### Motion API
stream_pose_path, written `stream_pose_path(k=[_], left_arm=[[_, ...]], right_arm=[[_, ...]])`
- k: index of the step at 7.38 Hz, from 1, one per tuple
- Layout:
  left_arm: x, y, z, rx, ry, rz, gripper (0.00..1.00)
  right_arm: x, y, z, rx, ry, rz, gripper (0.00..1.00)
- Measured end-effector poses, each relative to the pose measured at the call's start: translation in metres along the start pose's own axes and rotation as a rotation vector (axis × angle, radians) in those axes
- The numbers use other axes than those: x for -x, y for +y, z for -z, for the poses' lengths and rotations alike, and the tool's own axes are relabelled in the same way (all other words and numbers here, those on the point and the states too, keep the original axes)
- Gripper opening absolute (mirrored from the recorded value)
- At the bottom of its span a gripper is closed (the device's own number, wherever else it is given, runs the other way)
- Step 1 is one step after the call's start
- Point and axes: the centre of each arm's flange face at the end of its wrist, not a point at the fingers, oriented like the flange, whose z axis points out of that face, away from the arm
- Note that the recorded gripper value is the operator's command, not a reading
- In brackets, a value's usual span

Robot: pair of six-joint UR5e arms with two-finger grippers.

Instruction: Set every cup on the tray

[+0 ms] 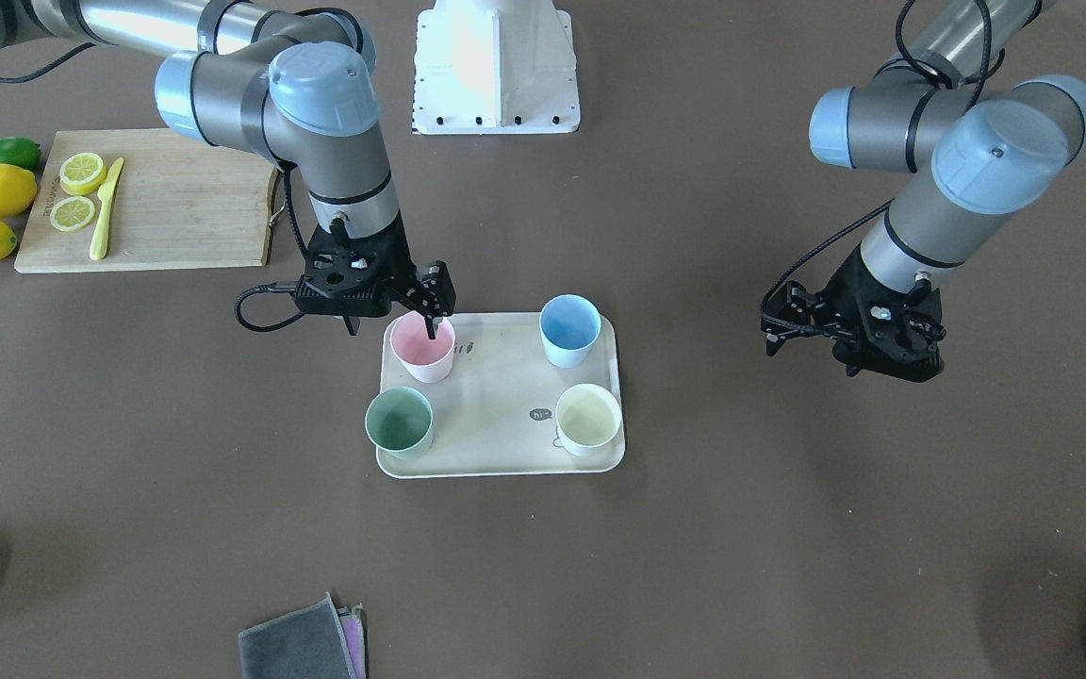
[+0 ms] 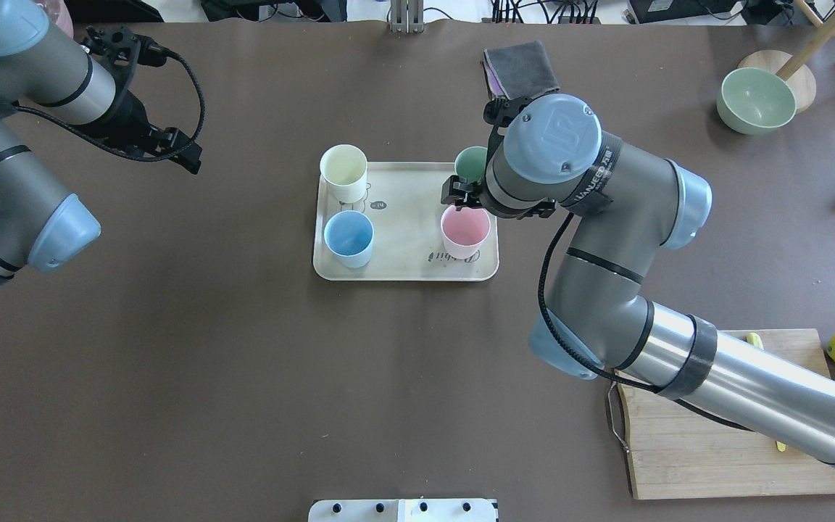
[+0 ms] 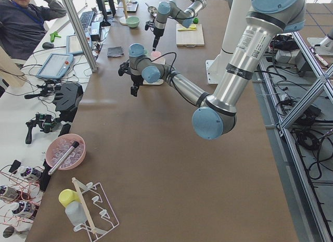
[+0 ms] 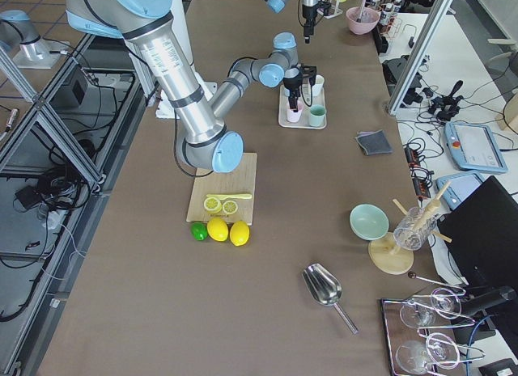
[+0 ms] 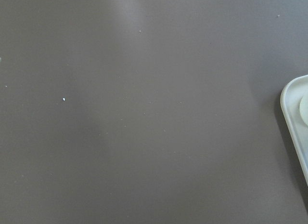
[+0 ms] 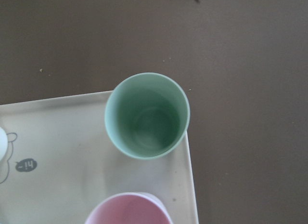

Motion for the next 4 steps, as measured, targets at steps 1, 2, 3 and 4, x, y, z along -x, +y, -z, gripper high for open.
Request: stream_pose_path(k=[1, 2, 3, 4], left_arm=[[0.022, 0.003, 0.003, -0.001, -0.019, 0.011, 0.98], [0.054, 0.007, 0.008, -0.003, -0.043, 0.008, 0.98], [0.096, 0.012, 0.02, -0.008, -0.071, 0.013, 0.98], [0.143, 0.024, 0.029, -0.004, -0.103, 0.051, 0.98]], right_arm=[[-0.04, -0.013, 0.002, 0.002, 0.023, 0.042, 1.0], [-0.092, -0.029, 0.003, 0.012, 0.054, 0.096, 1.0], [-0.148, -0.048, 0.006, 0.039, 0.083, 0.136, 1.0], [-0.212, -0.063, 0.005, 0.076, 0.123, 0.145, 1.0]])
